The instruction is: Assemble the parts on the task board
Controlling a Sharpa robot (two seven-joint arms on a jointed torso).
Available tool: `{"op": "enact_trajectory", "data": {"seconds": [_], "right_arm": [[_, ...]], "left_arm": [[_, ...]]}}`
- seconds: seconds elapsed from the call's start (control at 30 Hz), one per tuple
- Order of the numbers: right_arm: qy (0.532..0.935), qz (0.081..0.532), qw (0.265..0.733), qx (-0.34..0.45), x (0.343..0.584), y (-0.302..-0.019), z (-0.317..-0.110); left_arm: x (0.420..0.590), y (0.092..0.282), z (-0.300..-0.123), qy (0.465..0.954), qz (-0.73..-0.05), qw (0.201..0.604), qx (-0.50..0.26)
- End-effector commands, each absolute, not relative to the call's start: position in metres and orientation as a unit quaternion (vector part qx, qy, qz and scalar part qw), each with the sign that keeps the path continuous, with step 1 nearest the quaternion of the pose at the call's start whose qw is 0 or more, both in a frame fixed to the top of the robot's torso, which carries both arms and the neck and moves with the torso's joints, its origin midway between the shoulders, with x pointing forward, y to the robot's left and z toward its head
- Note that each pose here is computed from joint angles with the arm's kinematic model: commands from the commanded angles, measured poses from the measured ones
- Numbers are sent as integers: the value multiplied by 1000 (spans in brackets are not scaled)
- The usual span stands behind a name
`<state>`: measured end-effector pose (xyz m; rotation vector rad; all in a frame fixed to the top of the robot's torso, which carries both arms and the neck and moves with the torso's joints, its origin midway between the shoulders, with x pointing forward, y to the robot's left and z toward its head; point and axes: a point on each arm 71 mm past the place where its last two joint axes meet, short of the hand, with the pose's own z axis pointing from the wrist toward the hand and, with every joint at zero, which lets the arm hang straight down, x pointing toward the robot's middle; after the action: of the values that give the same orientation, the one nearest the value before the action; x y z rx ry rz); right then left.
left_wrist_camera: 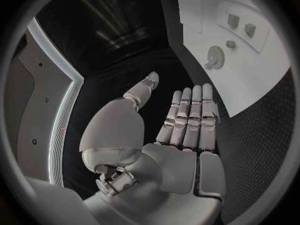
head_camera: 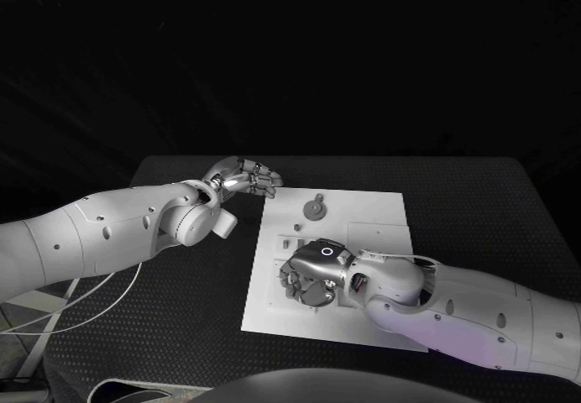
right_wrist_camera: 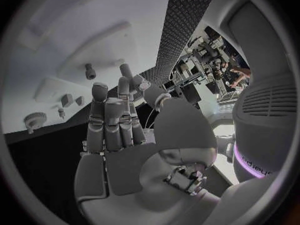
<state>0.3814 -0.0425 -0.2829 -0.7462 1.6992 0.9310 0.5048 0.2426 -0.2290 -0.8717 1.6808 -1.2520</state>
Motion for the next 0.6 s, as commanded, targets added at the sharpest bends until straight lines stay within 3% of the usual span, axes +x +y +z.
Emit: {"op": "enact_trajectory", "data": {"seconds": [0.03, 0.6], "right_arm": [[704, 383, 505, -321, 381, -42, -285], [709, 368, 506, -326, 385, -46, -289]], "left_arm": [[505, 241, -227, 669, -508, 419, -345], [505, 240, -227, 669, -509, 417, -345]]}}
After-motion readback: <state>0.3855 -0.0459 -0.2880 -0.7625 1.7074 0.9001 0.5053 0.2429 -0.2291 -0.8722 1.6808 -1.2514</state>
